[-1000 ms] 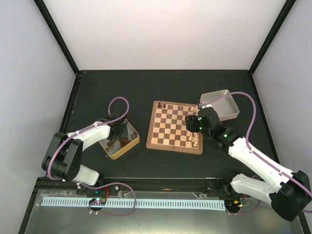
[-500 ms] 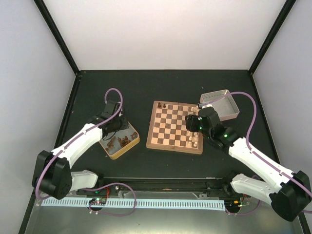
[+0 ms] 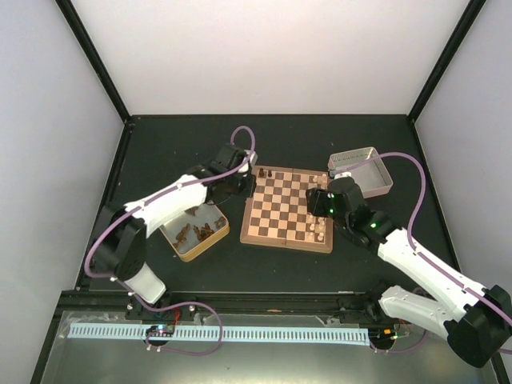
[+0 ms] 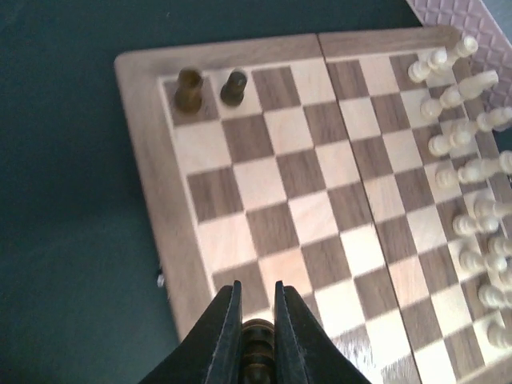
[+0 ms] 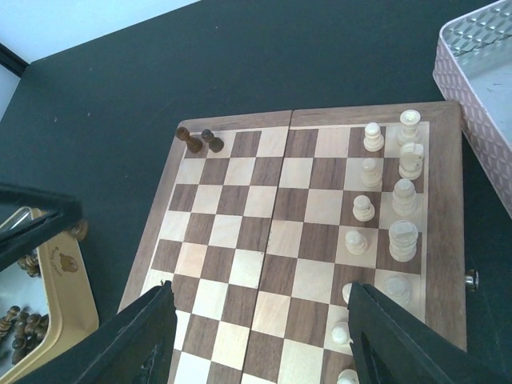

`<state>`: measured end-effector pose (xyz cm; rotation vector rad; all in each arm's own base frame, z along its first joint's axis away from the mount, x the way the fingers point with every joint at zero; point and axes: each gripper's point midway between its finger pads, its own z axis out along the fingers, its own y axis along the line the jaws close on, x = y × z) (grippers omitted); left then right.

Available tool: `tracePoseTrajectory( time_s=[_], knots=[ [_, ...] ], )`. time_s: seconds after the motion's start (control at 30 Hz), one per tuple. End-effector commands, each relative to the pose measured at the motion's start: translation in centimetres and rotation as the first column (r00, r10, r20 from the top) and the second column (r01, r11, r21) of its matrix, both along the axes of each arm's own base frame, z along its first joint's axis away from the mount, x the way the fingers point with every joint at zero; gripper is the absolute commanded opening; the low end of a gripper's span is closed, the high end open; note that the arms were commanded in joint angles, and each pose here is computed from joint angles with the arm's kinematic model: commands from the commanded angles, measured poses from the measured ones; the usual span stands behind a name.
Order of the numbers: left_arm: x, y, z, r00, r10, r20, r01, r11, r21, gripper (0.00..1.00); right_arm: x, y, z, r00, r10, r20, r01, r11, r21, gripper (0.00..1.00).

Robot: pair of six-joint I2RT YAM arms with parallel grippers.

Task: Set up the chess pieces on the board
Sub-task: Place the chess piece on the chessboard.

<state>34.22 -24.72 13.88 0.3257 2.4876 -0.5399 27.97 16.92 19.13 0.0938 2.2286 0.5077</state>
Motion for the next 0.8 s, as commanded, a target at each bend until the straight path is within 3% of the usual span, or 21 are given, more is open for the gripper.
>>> tracePoseTrajectory(
  time_s=[0.0, 0.3, 0.77],
  knots=[
    [2.6, -2.1, 0.1, 0.999, -0.038, 0.022, 0.036, 0.998, 0.059, 0.11, 0.4, -0.8, 0.4, 0.999, -0.039, 0.033, 0.039, 0.999, 0.002, 0.59],
    [6.2, -5.4, -2.5, 0.998, -0.05, -0.037, 0.054, 0.993, 0.104, 0.11, 0.4, -0.7, 0.2, 0.999, -0.03, 0.028, 0.03, 1.0, -0.004, 0.59],
    [8.2, -7.4, -6.4, 0.992, -0.099, -0.076, 0.109, 0.984, 0.138, 0.13, 0.6, -0.5, -0.3, 1.0, -0.026, 0.015, 0.027, 1.0, -0.014, 0.59]
  ],
)
